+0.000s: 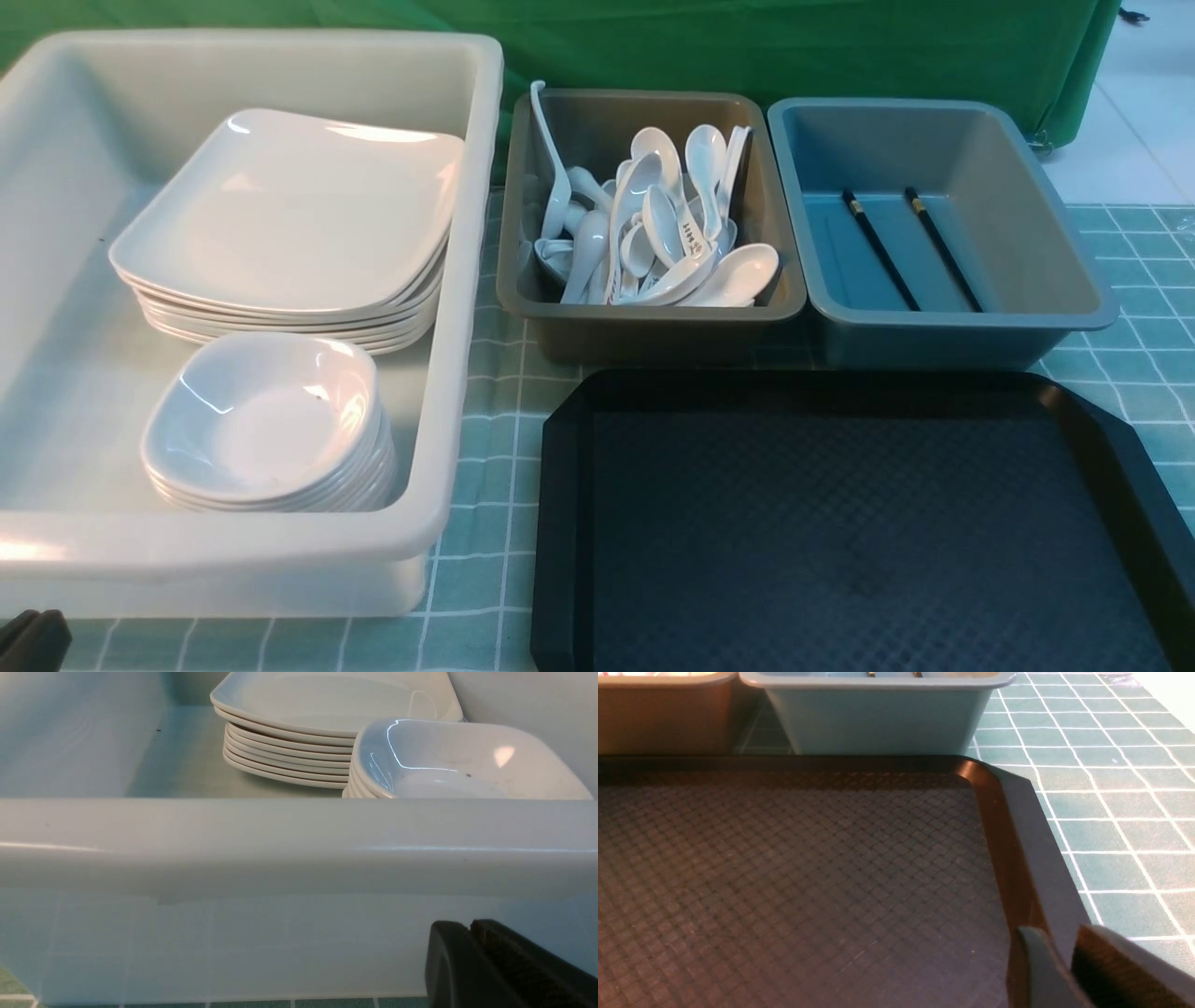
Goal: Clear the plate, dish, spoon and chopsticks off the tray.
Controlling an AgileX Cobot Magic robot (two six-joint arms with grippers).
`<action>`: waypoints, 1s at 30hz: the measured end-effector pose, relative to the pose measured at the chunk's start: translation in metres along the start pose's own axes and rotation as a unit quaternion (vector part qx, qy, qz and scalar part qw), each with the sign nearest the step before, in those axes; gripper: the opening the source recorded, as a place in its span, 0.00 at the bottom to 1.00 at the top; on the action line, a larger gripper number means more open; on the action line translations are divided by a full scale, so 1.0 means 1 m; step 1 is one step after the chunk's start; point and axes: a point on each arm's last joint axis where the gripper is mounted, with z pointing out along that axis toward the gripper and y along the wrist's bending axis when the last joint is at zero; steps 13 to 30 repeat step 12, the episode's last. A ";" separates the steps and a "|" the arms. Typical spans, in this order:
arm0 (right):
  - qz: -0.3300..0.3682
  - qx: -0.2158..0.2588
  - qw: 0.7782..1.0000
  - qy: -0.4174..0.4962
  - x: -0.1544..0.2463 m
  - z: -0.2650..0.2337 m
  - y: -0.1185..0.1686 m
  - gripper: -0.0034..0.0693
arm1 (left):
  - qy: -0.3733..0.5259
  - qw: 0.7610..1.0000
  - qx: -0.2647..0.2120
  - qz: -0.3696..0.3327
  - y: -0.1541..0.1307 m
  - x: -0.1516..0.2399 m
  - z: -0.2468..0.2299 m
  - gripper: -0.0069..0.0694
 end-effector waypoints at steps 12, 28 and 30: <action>0.000 0.000 1.000 0.000 0.000 0.000 0.000 0.32 | 0.000 1.000 0.000 0.012 0.000 0.000 0.000 0.11; 0.000 0.000 1.000 0.000 0.000 0.000 0.000 0.32 | 0.000 1.000 0.000 0.012 0.000 0.000 0.000 0.11; 0.000 0.000 1.000 0.000 0.000 0.000 0.000 0.32 | 0.000 1.000 0.000 0.012 0.000 0.000 0.000 0.11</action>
